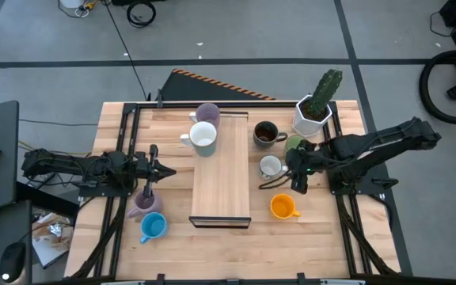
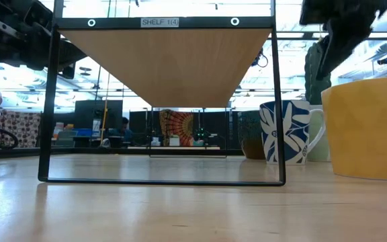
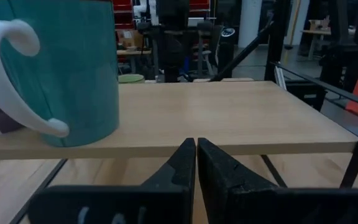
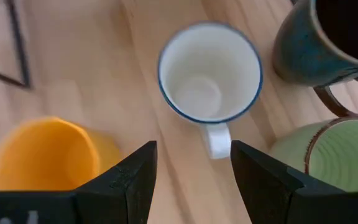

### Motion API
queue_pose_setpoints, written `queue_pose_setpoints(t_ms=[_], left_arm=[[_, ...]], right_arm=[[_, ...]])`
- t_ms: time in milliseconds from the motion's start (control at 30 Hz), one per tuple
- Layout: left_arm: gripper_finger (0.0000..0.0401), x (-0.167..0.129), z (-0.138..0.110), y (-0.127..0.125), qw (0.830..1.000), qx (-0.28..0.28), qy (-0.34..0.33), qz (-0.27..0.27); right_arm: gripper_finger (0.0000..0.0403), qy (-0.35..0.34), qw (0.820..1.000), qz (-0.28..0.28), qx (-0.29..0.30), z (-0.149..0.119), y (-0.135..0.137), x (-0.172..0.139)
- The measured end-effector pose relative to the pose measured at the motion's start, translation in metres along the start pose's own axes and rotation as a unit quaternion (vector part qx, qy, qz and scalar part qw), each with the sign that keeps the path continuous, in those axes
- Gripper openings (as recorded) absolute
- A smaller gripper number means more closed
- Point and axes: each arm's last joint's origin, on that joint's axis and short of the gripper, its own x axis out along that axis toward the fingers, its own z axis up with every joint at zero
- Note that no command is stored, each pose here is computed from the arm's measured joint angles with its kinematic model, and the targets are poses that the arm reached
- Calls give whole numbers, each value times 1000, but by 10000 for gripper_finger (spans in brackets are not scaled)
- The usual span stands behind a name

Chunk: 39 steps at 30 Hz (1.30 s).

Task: Place coffee mugs
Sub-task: Put the blue patterned mug on the shelf

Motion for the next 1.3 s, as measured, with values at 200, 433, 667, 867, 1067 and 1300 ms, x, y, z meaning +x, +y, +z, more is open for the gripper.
queue_pose_setpoints(t_ms=[200,433,667,867,1067,1300], left_arm=[[23,0,0,0,1000,0,0,0],[23,0,0,0,1000,0,0,0],[23,0,0,0,1000,0,0,-1],[23,0,0,0,1000,0,0,-1],[23,0,0,0,1000,0,0,-1],[23,0,0,0,1000,0,0,0]], right_arm=[[210,48,998,-29,-41,7,-7,23],[210,90,996,-12,-20,16,-24,40],[210,134,991,7,-16,18,-22,60],[210,154,988,1,-30,20,-19,76],[181,174,984,-12,-37,21,-23,88],[121,175,984,0,-46,23,-26,92]])
